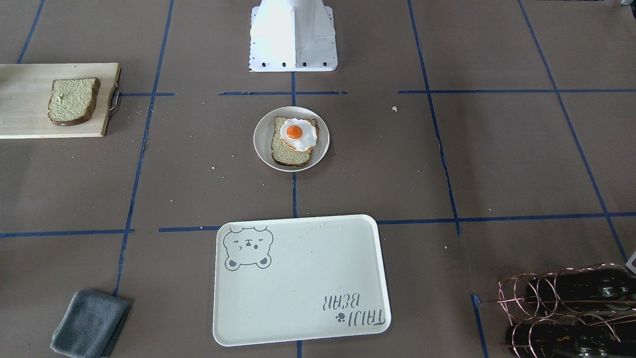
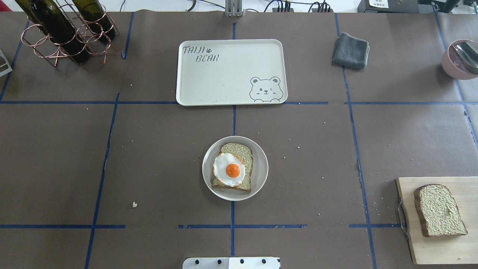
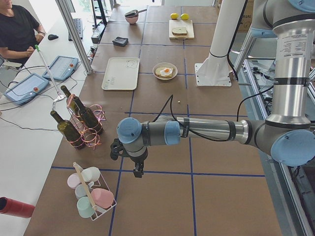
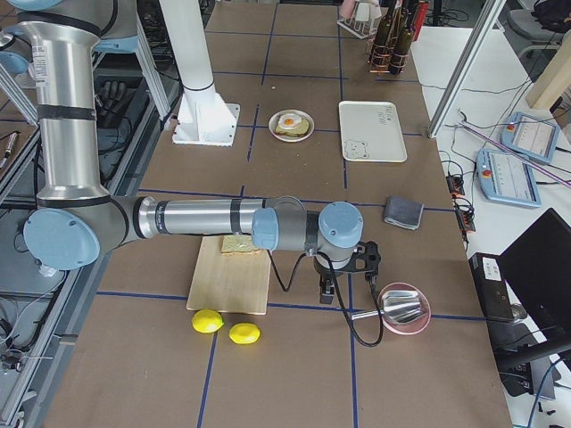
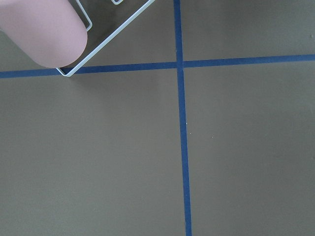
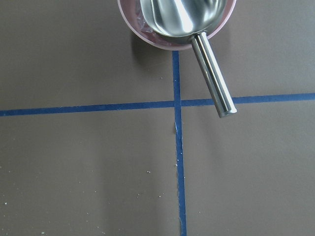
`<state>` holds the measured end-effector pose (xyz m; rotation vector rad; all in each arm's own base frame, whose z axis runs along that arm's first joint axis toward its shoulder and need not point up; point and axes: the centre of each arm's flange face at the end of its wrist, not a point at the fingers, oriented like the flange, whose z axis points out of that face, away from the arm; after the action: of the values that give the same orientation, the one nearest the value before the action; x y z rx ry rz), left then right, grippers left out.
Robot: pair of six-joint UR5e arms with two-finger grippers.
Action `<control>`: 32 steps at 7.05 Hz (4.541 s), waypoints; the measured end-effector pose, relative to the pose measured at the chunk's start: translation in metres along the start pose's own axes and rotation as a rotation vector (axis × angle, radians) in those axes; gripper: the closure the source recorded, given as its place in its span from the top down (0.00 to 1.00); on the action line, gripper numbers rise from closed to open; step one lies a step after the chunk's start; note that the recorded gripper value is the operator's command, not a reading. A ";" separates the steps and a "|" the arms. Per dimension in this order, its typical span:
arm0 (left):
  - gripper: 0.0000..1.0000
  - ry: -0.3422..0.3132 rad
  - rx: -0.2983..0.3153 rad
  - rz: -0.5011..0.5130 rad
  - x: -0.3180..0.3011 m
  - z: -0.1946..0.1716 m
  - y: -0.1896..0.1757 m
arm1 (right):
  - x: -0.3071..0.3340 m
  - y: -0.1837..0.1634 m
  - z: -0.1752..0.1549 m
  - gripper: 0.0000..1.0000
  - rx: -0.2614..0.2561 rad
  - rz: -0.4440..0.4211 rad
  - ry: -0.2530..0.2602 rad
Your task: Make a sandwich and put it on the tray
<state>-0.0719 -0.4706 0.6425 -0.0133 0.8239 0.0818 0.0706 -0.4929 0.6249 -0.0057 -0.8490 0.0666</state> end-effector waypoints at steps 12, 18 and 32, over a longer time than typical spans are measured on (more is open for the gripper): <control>1.00 0.093 0.203 0.498 0.258 -0.034 -0.128 | -0.191 -0.024 0.012 1.00 -0.012 -0.158 -0.078; 1.00 0.263 0.139 0.130 0.421 0.033 -0.108 | -0.178 0.127 0.074 0.99 0.033 0.040 -0.084; 1.00 0.331 0.139 0.046 0.499 0.053 -0.089 | -0.123 0.269 0.186 0.53 -0.060 -0.030 -0.006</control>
<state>0.3111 -0.5236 0.3108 0.1260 1.1599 0.0666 -0.1655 -0.2359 0.6472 -0.0494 -0.8571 0.0127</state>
